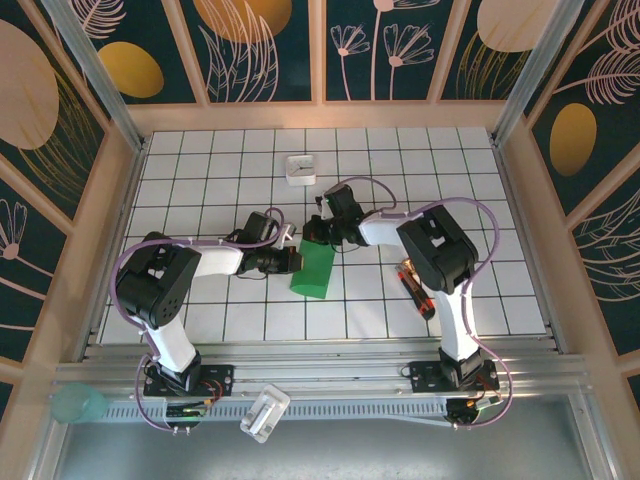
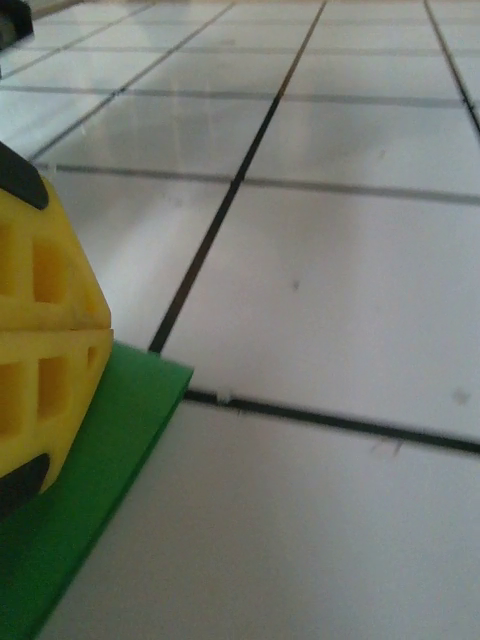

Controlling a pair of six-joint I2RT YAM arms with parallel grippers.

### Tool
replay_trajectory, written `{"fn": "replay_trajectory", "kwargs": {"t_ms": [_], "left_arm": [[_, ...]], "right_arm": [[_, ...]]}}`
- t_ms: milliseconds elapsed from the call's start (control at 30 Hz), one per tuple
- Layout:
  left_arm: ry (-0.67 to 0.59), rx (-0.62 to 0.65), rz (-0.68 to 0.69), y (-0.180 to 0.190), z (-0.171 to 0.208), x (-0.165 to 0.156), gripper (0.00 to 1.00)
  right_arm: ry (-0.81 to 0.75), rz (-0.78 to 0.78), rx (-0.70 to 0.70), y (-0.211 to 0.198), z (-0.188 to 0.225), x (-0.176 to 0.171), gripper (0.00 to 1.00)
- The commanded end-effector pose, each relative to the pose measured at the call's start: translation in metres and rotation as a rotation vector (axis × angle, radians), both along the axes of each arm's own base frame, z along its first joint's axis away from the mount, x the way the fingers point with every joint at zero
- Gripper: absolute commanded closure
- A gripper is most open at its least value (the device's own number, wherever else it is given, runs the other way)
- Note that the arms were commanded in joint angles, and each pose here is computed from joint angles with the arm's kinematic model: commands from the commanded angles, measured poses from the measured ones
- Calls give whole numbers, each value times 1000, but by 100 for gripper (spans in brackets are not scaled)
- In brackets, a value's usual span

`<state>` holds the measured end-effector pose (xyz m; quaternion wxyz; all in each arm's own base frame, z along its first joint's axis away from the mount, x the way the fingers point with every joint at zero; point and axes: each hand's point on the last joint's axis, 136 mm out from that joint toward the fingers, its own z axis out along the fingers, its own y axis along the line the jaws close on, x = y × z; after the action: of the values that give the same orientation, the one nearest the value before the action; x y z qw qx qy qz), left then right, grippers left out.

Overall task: Fold a paper plane with a square sheet of paper (pick it up from the middle)
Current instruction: First fold in half a square sheet of paper at the center of the table.

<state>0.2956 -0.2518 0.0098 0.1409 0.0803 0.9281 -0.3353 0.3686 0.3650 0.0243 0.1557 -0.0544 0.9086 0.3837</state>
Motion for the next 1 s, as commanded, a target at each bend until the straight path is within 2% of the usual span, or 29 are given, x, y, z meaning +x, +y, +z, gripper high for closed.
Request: {"fn": "replay_trajectory", "kwargs": {"t_ms": [0, 100, 167, 267, 367, 433, 567, 667, 833, 967], "left_arm": [[212, 254, 34, 49, -56, -50, 100], [165, 204, 46, 39, -35, -35, 100], [115, 155, 57, 29, -13, -20, 92], [22, 73, 85, 16, 26, 2, 76], [-23, 8, 123, 10, 45, 18, 72], [-18, -24, 132, 5, 46, 24, 74], [16, -36, 122, -2, 33, 33, 89], [29, -49, 106, -9, 26, 39, 97], [49, -55, 101, -14, 13, 42, 100], [86, -19, 108, -4, -1, 29, 100]], "right_arm": [[9, -9, -30, -5, -15, 2, 100], [11, -17, -70, -15, -28, 0, 100], [11, -18, -91, -20, -33, -2, 100], [13, -18, -108, -25, -40, -5, 100], [16, -14, -118, -27, -44, -8, 100], [13, -14, -122, -28, -44, -9, 100], [20, -16, -127, -32, -48, -12, 100], [21, -16, -127, -32, -48, -13, 100], [21, -20, -137, -35, -51, -14, 100], [21, -25, -152, -41, -54, -14, 100]]}}
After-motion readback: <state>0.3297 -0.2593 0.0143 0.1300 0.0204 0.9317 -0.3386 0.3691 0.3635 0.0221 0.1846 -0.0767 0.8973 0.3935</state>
